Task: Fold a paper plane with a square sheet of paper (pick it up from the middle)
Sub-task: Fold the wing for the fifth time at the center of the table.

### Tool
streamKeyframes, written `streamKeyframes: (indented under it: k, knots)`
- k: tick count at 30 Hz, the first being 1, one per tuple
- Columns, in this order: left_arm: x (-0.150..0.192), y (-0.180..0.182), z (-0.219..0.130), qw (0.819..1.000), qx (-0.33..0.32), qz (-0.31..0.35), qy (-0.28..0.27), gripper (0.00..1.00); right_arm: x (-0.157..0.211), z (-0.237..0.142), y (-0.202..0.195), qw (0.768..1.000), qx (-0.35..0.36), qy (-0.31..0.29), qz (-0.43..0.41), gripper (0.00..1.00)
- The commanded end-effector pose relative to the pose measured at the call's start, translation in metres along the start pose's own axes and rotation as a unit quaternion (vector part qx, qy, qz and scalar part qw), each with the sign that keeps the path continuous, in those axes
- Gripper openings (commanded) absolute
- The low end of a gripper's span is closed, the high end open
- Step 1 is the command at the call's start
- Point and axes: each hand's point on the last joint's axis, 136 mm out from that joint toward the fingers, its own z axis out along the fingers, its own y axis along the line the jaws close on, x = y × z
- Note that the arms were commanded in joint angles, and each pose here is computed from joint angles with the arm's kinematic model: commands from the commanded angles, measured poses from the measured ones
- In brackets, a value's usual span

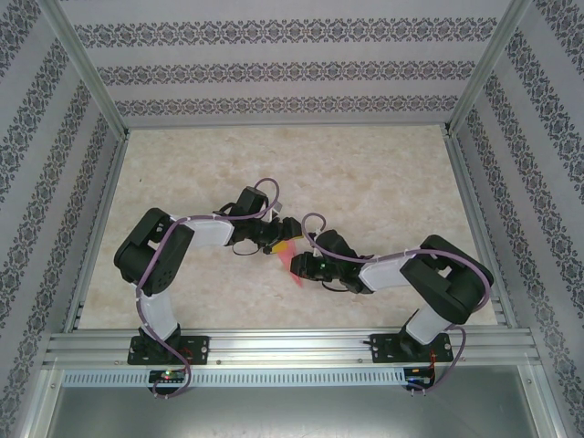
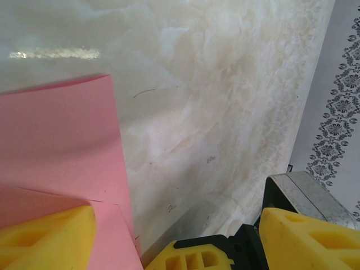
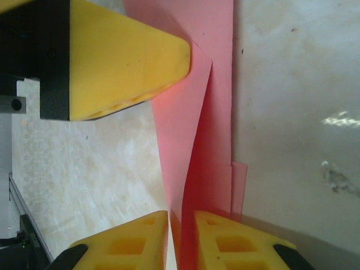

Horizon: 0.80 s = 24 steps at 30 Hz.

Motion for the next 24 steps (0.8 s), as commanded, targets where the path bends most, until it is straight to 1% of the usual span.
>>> streamKeyframes:
  k: [1,5,8,11,15,17,18,20,24]
  knots:
    - [-0.005,0.01,0.007,1.0,-0.02,0.016,-0.012,0.77,0.003,-0.004,0.01,1.0,-0.012,-0.004,-0.005,0.21]
    - [-0.002,0.013,0.007,1.0,-0.024,0.015,-0.008,0.77,0.004,-0.006,0.015,1.0,-0.016,-0.007,-0.004,0.21]
    - [-0.001,0.015,0.008,1.0,-0.026,0.014,-0.007,0.77,0.005,-0.009,0.008,1.0,0.01,-0.008,-0.003,0.21]
    - [0.0,0.015,0.007,1.0,-0.026,0.013,-0.006,0.77,0.005,-0.012,0.007,1.0,0.013,-0.014,-0.004,0.18]
    - [0.0,0.015,0.007,1.0,-0.025,0.014,-0.005,0.77,0.005,-0.011,0.008,1.0,0.016,-0.014,-0.007,0.17]
    - [0.001,0.015,0.007,1.0,-0.026,0.013,-0.005,0.77,0.004,-0.01,0.011,1.0,0.009,-0.013,-0.008,0.12]
    - [0.001,0.016,0.007,1.0,-0.027,0.013,-0.004,0.77,0.003,-0.009,0.013,1.0,0.008,-0.013,-0.01,0.11]
    - [0.002,0.017,0.007,1.0,-0.027,0.013,-0.003,0.77,0.004,-0.007,0.016,1.0,0.002,-0.011,-0.02,0.05]
    - [0.004,0.02,0.007,0.999,-0.032,0.007,-0.002,0.77,0.011,-0.002,0.021,0.999,-0.013,0.003,-0.044,0.0]
